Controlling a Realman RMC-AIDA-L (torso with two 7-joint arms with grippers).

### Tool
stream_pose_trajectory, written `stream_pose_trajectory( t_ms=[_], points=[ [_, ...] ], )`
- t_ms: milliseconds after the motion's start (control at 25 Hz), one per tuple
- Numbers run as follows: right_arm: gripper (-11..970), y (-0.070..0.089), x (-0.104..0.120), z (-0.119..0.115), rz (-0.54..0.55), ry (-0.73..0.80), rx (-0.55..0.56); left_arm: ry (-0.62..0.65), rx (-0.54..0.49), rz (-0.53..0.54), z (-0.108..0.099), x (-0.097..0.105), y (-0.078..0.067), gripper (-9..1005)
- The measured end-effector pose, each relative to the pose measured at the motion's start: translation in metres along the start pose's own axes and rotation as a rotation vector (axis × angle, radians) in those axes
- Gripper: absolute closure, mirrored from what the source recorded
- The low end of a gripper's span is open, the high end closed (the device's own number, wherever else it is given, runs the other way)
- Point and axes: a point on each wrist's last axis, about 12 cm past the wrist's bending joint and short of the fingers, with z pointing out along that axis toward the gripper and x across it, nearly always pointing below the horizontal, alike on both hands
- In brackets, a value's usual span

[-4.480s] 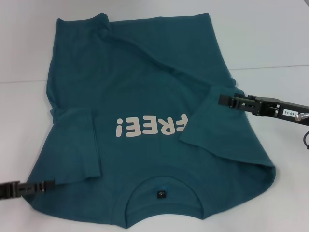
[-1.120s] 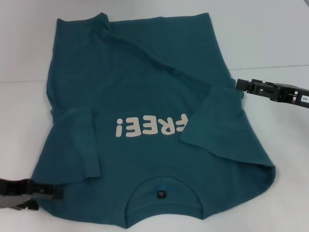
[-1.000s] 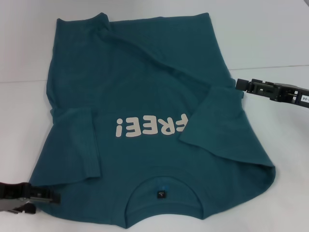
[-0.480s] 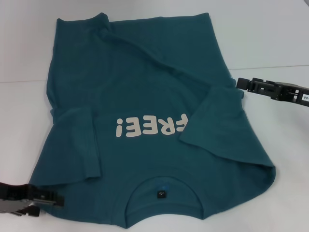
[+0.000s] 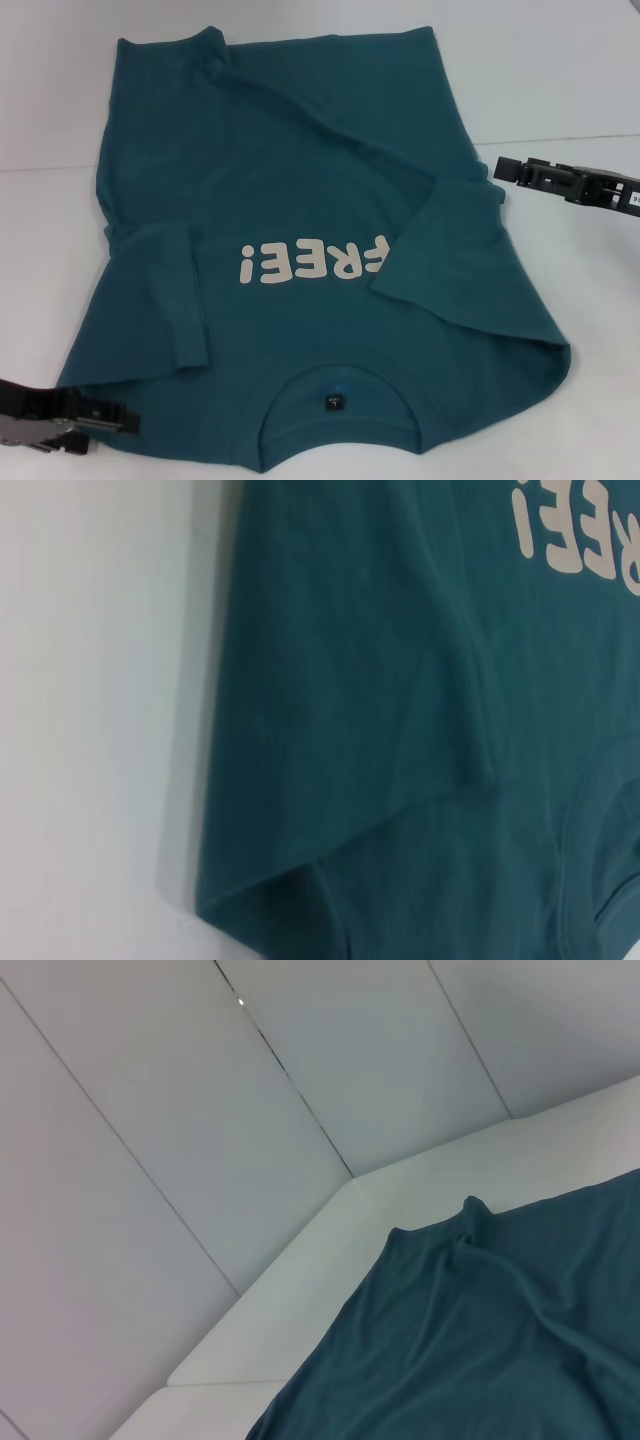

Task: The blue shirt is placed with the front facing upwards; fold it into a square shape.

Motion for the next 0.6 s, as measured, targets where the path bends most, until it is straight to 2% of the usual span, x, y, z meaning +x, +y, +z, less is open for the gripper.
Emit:
stream_pose_trajectory(
  t_ms=[600],
  points=[
    [53, -0.0002, 0.0003, -0.0012, 0.003, -0.003, -0.001, -0.008, -0.041, 0.008, -0.0006, -0.0065, -0.0003, 89]
  ],
)
